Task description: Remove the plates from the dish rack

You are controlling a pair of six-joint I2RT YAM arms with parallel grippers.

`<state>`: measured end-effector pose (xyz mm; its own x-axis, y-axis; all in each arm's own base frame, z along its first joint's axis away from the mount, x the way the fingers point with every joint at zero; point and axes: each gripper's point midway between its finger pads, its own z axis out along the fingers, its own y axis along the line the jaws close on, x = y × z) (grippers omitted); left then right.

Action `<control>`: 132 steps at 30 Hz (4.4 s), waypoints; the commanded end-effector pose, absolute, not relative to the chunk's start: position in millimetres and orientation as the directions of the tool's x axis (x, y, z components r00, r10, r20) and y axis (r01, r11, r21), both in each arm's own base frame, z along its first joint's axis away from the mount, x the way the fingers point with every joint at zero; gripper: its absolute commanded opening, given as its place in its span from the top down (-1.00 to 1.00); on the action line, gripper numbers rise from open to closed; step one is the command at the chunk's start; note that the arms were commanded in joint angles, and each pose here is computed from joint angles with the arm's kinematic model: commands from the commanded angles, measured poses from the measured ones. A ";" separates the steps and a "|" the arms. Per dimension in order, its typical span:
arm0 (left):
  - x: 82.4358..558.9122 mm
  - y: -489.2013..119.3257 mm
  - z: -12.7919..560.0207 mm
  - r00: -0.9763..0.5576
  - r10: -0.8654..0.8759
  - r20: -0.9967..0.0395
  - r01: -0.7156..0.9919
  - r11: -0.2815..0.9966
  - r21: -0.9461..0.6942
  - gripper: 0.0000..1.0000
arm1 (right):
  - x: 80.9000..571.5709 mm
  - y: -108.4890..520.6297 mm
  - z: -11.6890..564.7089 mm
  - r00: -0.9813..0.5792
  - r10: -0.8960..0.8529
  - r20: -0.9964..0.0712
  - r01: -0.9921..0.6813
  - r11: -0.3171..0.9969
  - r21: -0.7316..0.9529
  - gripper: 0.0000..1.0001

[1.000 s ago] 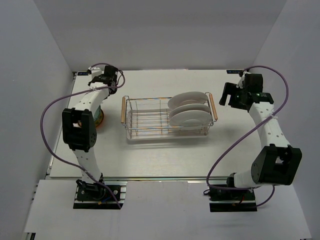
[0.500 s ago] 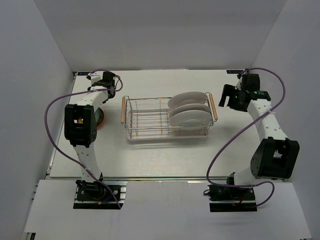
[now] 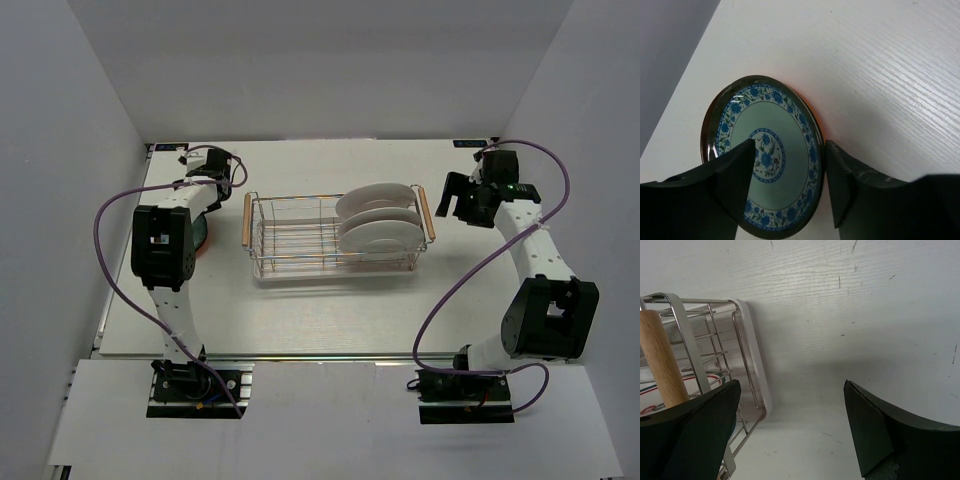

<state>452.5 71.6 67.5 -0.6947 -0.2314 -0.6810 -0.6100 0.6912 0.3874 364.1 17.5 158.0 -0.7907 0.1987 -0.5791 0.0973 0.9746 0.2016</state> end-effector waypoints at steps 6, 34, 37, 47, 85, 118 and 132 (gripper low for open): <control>447.8 69.1 138.3 -0.598 -0.268 -0.756 -0.654 0.709 0.266 -0.96 | 372.8 18.1 157.7 -0.786 0.199 -0.585 0.105 0.976 0.192 -0.79; 433.7 -91.3 138.4 -0.702 -0.200 -0.683 -0.095 0.978 -0.188 -0.96 | 346.7 36.0 150.0 -0.798 0.166 -0.579 0.126 0.986 0.110 -0.79; 435.2 -98.6 133.8 -0.712 -0.187 -0.677 -0.089 0.980 -0.178 -0.96 | 343.2 36.2 151.1 -0.795 0.165 -0.583 0.123 0.986 0.111 -0.78; 451.7 -91.9 121.3 -0.719 -0.177 -0.672 -0.140 0.984 -0.110 -0.96 | 331.3 42.5 143.2 -0.806 0.157 -0.571 0.106 0.987 0.121 -0.79; 316.4 -69.6 320.7 -0.260 -0.238 -0.936 0.078 0.961 -0.266 -0.96 | 394.4 131.1 293.0 0.254 -0.747 -0.614 -0.824 0.166 -0.542 -0.78; 307.8 -96.5 308.4 -0.322 -0.154 -0.934 0.251 0.938 -0.241 -0.96 | 376.8 198.6 239.8 0.376 -0.664 -0.646 -0.912 -0.143 -0.384 0.26; 303.1 -94.3 312.2 -0.307 -0.175 -0.935 0.240 0.937 -0.255 -0.96 | 360.2 202.4 289.3 0.481 -0.622 -0.618 -0.855 -0.178 -0.486 0.87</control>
